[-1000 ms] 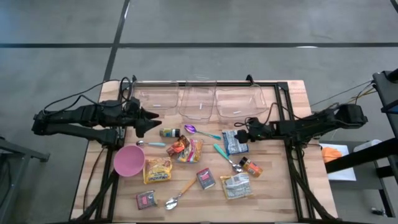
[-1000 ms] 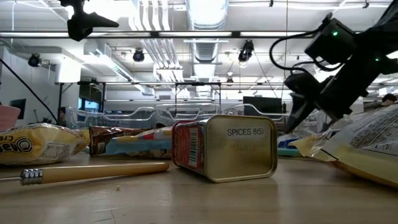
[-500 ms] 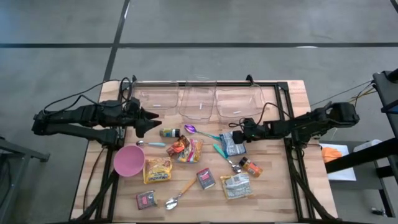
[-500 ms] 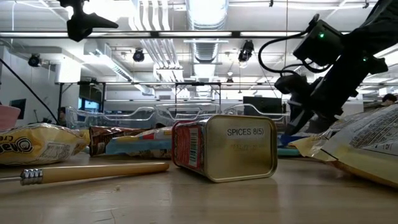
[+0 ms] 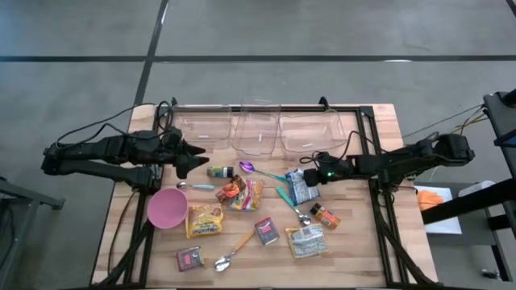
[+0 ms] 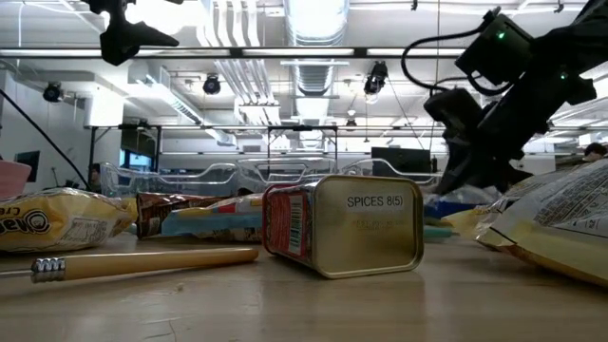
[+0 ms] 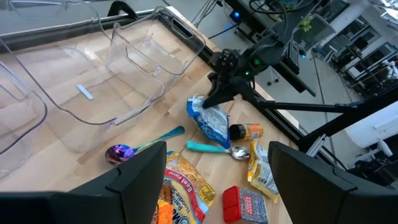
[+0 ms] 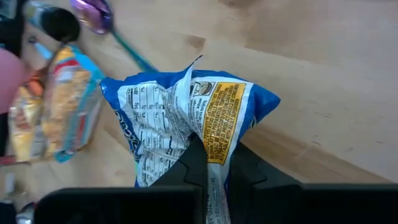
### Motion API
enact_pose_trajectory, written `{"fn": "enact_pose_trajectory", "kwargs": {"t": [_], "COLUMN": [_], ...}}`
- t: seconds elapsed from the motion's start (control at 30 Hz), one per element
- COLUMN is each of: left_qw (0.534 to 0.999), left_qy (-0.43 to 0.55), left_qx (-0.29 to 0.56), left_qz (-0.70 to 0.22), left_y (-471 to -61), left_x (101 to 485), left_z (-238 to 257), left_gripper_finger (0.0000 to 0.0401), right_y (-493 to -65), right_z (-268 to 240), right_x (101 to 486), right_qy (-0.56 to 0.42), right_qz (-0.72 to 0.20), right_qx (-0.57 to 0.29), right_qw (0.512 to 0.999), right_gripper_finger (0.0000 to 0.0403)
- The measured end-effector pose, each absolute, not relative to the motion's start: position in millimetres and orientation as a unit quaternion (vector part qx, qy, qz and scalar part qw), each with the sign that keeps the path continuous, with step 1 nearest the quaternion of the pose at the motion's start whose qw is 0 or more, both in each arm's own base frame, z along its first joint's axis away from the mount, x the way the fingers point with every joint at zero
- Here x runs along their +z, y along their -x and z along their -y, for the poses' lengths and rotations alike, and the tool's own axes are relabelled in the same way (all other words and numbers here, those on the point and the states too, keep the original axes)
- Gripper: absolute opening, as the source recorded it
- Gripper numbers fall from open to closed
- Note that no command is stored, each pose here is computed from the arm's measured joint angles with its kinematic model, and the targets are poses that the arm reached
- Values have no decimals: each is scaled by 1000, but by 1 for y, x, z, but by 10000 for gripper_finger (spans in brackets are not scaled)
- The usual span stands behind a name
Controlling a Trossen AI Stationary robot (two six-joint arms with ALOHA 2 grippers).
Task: Pick & Place Food Item
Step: Put the blue noodle pack into the right transparent bin
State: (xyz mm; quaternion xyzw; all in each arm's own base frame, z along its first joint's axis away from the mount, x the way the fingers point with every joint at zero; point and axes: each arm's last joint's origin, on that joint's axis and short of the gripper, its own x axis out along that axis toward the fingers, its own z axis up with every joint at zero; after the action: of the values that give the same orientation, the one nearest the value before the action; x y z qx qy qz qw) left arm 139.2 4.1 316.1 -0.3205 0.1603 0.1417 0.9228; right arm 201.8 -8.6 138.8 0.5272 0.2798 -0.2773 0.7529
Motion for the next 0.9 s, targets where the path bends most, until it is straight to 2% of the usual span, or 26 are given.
{"fn": "enact_pose_trajectory", "kwargs": {"t": [0.23,0.53,0.73,0.9], "left_qw": [923,921,921,921], "left_qy": [321,326,326,326], "left_qx": [142,141,140,140], "left_qz": [-160,-160,-158,-158], "left_y": [-139,-139,-139,-139], "left_x": [316,316,316,316], "left_z": [-4,-4,-4,-4], "left_gripper_finger": [290,290,290,290], "right_y": [-198,-193,-193,-187], "right_z": [8,9,16,36], "right_x": [157,202,246,279], "right_qy": [-536,-487,-418,-377], "right_qz": [-245,-175,-176,-214], "right_qx": [-247,-186,-221,-293], "right_qw": [770,835,863,852], "right_gripper_finger": [18,17,17,17]}}
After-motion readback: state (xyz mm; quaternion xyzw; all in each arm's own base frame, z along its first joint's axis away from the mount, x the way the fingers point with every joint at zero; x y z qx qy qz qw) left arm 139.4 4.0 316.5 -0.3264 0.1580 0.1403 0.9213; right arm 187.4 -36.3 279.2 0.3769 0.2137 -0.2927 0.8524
